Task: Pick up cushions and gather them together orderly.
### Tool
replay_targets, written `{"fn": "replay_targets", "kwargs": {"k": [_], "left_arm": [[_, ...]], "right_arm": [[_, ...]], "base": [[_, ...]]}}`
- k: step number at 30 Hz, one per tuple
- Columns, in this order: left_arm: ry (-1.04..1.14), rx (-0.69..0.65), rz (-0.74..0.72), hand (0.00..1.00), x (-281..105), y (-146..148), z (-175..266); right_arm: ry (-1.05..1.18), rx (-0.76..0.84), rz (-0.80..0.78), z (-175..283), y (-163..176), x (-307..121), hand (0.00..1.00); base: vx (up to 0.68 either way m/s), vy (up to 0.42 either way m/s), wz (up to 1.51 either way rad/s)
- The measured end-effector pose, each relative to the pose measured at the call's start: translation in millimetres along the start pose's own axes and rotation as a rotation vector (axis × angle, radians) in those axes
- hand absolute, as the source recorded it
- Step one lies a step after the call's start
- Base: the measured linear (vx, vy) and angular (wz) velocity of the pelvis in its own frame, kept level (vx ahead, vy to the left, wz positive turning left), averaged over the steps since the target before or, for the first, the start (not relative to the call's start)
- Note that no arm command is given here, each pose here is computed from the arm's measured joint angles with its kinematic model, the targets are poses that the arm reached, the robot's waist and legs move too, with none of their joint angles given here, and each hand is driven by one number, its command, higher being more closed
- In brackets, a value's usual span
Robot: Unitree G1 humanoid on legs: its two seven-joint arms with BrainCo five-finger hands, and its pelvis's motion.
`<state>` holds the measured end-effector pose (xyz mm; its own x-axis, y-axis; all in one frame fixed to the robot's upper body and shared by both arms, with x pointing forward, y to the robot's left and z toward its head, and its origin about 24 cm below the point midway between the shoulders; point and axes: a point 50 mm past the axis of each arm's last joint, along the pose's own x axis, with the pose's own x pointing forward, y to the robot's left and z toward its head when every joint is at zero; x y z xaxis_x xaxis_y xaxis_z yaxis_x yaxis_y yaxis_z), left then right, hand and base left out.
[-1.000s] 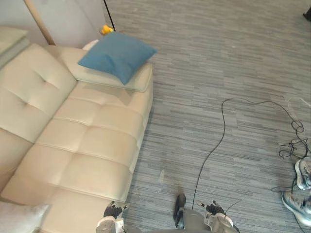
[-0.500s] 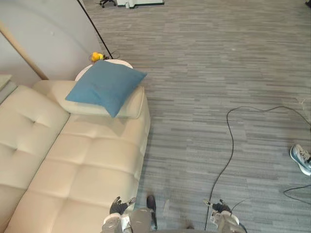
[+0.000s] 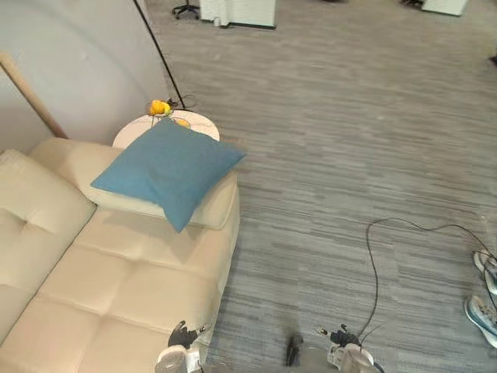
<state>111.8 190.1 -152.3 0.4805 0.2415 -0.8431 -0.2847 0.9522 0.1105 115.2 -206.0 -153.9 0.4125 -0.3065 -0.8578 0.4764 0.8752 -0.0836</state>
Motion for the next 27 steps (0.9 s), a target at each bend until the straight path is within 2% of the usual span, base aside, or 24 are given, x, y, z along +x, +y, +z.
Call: {"fn": "replay_targets", "kwargs": {"k": [2,6,10,14,18,27], "left_arm": [[0.041,-0.012,-0.016,0.0,-3.4,-8.2,-12.9],[0.005,-0.056,-0.033,0.0,-2.9,-18.1,-1.8],[-0.035,-0.016,-0.048,0.0,-2.1,-15.7,6.8],[-0.046,0.013,-0.065,0.0,-1.7,-17.3,9.7],[-0.059,0.045,-0.044,0.0,1.2,-5.6,15.1],[-0.018,0.097,-0.05,0.0,2.5,-2.8,7.7]], "right_arm": [[-0.008,0.002,-0.027,4.6,-9.9,1.9,0.0],[-0.007,-0.001,-0.038,5.0,-12.1,2.0,0.0],[-0.014,-0.018,-0.025,7.4,-6.6,2.2,0.0],[-0.006,0.006,-0.044,5.5,-11.7,2.2,0.0],[0.02,0.024,-0.012,-2.1,2.6,0.2,0.0],[0.035,0.008,0.002,-8.6,2.7,-1.2,0.0]], "base": [[0.45,-0.289,0.34],[0.38,-0.263,0.54],[0.33,-0.121,0.05],[0.42,0.067,0.12],[0.39,0.076,0.14],[0.27,0.05,0.26]]}}
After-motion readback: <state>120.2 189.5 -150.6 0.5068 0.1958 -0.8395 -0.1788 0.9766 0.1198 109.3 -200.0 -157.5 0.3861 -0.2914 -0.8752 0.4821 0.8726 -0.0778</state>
